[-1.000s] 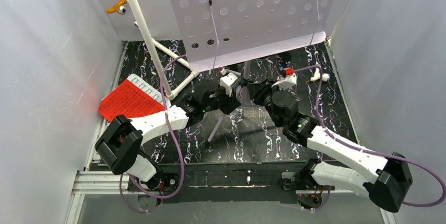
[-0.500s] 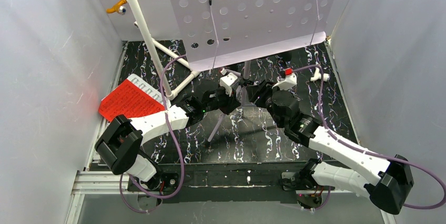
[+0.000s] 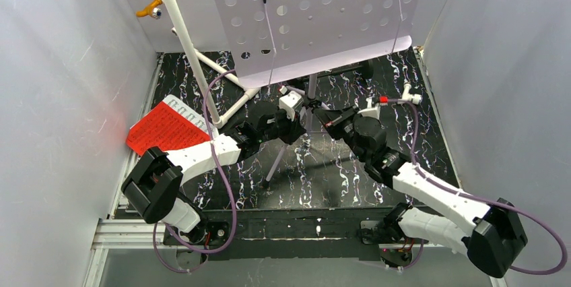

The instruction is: Set up the instrument practice props

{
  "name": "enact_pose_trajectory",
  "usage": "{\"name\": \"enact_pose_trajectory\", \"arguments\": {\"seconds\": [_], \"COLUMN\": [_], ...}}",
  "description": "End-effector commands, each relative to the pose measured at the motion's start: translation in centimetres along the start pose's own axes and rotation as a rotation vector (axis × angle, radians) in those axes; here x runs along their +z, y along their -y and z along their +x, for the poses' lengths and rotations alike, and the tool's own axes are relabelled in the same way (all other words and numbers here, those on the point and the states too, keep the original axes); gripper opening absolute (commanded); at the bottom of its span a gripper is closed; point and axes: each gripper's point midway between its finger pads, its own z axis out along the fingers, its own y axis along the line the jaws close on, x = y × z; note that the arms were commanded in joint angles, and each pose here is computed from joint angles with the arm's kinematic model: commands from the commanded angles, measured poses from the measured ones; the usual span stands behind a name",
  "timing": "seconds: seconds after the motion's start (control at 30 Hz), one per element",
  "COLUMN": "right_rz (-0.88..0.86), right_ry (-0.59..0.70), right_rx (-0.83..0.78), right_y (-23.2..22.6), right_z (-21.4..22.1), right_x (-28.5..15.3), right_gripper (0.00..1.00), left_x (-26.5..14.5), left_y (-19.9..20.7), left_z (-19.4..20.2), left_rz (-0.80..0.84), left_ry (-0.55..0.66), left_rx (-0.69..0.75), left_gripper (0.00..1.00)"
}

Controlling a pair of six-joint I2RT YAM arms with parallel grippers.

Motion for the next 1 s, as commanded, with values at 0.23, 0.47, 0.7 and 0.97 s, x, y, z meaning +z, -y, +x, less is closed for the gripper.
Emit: {"name": "enact_pose_trajectory", "arguments": {"seconds": [0.23,0.47,0.7,0.97], "right_rz": [-0.196,0.009,-0.035,0.036], "right_ry": [-0.11,-0.016,-0.039,-0.051], "right_rx": [0.807,0.079,-0.312,-0.466], "right_y": [-1.3,0.7,-1.2,-1.6], "right_z": [0.2,-1.3,-2.1,-2.6], "right_x": [0.5,-0.6,-0.5,1.6], "right_gripper": [0.01,0.5,0.84,0.65], "left_x": [-0.7,-0.8,-0.8,-0.9], "left_y": [-0.8,-0.9,-0.6,-0.9], "left_z": [3.7,3.5,3.4,3.6], "left_rz": [-0.05,-0.054,-0.039,-0.055], "left_ry": [-0.139,-0.133,-0.133,-0.138], "left_rx": [-0.073,-0.068,-0.077,-0.06], "left_gripper": [0.0,0.0,0.0,0.0]}}
